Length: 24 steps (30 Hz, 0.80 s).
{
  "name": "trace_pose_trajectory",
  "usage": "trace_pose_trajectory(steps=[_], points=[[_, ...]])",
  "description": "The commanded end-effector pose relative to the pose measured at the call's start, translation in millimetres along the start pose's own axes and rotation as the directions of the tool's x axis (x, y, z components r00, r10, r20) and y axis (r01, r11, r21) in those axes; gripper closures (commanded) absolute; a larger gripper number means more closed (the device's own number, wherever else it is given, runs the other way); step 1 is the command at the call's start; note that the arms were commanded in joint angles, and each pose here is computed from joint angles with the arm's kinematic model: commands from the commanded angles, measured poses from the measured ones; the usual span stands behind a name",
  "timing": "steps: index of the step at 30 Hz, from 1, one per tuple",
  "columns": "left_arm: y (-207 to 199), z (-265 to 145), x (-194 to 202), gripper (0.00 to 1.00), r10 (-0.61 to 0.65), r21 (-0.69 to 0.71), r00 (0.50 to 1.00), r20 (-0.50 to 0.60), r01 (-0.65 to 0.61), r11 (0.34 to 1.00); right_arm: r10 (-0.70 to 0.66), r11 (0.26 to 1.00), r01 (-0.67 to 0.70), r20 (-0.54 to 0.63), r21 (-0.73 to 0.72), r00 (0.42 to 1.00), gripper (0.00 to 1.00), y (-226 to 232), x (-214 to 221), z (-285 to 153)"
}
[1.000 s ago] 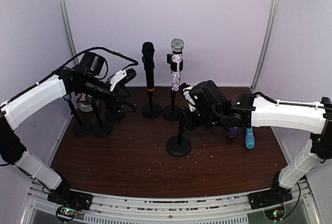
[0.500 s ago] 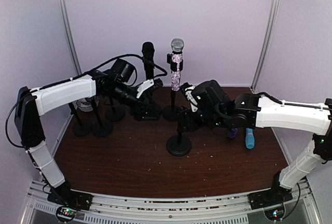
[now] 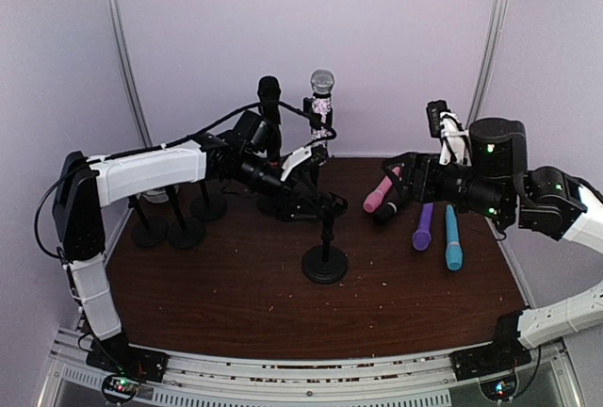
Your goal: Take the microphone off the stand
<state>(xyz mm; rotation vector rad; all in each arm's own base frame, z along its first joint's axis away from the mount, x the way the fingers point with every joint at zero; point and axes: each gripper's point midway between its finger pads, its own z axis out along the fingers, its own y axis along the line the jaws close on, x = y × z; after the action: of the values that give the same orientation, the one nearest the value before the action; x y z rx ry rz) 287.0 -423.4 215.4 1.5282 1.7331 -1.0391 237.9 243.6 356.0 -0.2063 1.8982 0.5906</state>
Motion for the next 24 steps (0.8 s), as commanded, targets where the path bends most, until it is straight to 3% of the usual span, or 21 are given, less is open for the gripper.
trace_pose_trajectory(steps=[1,9,17,24], points=[[-5.2,12.1,-17.9,0.2,0.05,0.064,0.997,0.062,-0.054,0.997,0.01,0.996,-0.008,-0.019,0.09,1.0,0.27,-22.4,12.2,-4.1],[-4.6,38.6,-7.7,0.28,0.078,0.106,0.996,0.041,-0.082,0.991,0.014,0.992,-0.013,-0.011,0.122,1.0,0.32,-28.4,9.3,-7.0],[-4.0,36.4,-13.5,0.68,0.117,0.106,0.992,0.045,-0.121,0.987,0.026,0.99,-0.022,-0.024,0.142,0.999,0.38,-30.8,16.9,-1.6],[-9.7,16.9,-3.7,0.8,0.174,0.063,0.985,-0.005,-0.173,0.983,0.006,0.988,0.0,-0.035,0.156,0.999,0.39,-29.2,17.0,3.6]])
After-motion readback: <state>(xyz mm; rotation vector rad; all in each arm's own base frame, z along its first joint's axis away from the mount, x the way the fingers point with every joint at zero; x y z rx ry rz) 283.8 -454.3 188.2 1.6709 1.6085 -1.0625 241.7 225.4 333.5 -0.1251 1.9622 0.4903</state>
